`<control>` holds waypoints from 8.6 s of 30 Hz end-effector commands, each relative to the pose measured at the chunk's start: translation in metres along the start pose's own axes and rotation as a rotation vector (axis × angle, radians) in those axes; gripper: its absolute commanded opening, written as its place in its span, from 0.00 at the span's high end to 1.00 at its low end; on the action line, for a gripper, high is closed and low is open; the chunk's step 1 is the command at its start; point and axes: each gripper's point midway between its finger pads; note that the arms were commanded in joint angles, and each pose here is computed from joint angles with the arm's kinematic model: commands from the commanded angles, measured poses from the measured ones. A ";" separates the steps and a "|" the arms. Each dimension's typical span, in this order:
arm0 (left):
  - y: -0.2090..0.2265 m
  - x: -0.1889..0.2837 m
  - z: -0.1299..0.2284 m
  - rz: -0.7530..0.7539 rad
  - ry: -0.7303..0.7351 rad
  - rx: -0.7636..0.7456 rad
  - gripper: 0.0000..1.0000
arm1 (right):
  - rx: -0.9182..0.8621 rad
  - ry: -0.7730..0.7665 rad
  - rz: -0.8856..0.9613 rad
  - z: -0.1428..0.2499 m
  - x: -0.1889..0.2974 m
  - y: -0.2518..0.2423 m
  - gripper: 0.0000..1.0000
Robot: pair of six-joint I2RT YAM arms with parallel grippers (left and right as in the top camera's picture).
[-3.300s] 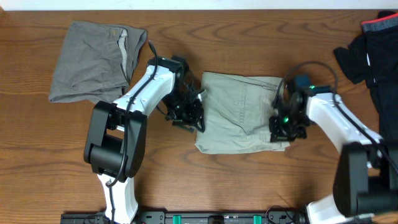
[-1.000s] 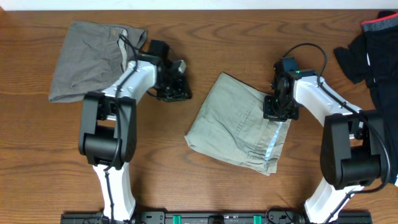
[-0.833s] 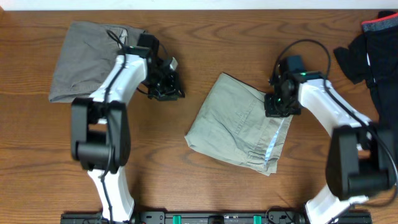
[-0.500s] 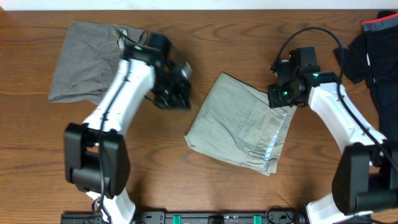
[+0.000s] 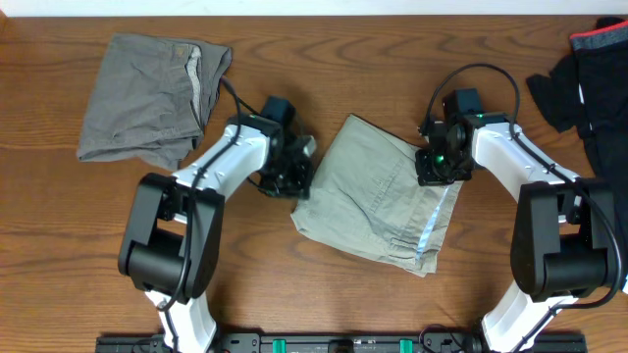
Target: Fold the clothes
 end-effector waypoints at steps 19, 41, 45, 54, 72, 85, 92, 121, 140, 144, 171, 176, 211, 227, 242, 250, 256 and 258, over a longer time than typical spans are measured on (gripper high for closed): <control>0.032 0.093 -0.034 -0.008 -0.132 0.128 0.76 | 0.391 -0.107 -0.405 0.019 0.075 0.087 0.99; -0.049 -0.017 0.070 -0.066 0.420 -0.366 0.93 | -0.239 -0.268 -0.119 -0.040 0.082 -0.014 0.99; -0.017 -0.032 0.071 -0.183 0.482 -0.275 0.94 | -0.243 -0.255 -0.116 -0.037 0.081 -0.015 0.99; 0.066 -0.005 0.012 -0.422 0.275 -0.095 0.94 | -0.241 -0.256 -0.116 -0.037 0.081 -0.015 0.99; 0.035 0.081 -0.008 -0.077 0.209 0.249 0.50 | -0.036 -0.204 -0.239 -0.025 0.082 0.011 0.82; 0.032 0.030 0.042 0.051 0.325 0.501 0.45 | 0.118 -0.160 -0.235 -0.015 0.064 0.035 0.79; 0.048 0.057 0.049 0.031 0.264 0.525 0.45 | 0.162 -0.119 -0.238 -0.007 0.049 0.051 0.78; -0.001 -0.016 0.044 0.424 -0.131 0.855 0.02 | 0.033 -0.120 -0.167 -0.007 0.033 0.046 0.73; -0.016 -0.049 0.013 0.405 -0.232 0.574 0.15 | 0.000 -0.104 -0.166 0.002 0.019 0.043 0.77; -0.018 -0.048 0.012 0.416 -0.236 0.559 0.17 | -0.001 -0.102 -0.166 0.003 0.019 0.043 0.77; -0.019 -0.044 -0.002 0.365 -0.339 0.333 0.04 | -0.015 -0.110 -0.119 0.011 0.001 0.028 0.94; -0.021 -0.040 0.000 0.367 -0.330 0.351 0.02 | -0.087 -0.116 -0.127 0.023 -0.021 0.018 0.94; -0.018 -0.085 -0.049 0.312 -0.382 0.390 0.42 | -0.174 -0.097 -0.125 0.044 -0.042 0.006 0.97; -0.037 -0.009 -0.071 0.417 -0.525 0.058 0.94 | 0.040 -0.162 -0.219 0.038 0.023 0.037 0.99; 0.036 0.286 -0.129 0.406 -1.267 -0.038 0.94 | 0.136 -0.582 -0.333 0.006 0.206 0.085 0.99; 0.146 0.391 -0.102 0.079 -1.560 0.078 0.94 | 0.122 -0.538 -0.320 0.014 0.199 0.082 0.99; 0.214 0.417 -0.078 -0.053 -1.653 0.193 0.93 | 0.138 -0.517 -0.366 0.019 0.200 0.089 0.99; 0.226 0.421 -0.078 -0.043 -1.674 0.207 0.94 | 0.137 -0.514 -0.365 0.019 0.200 0.089 0.99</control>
Point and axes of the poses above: each gripper's point midway between its finger pads, its own x axis back along the fingers, its own y axis along the line the jaws close on, z = x × y, and after that the axes turned 14 degrees about -x, right-handed
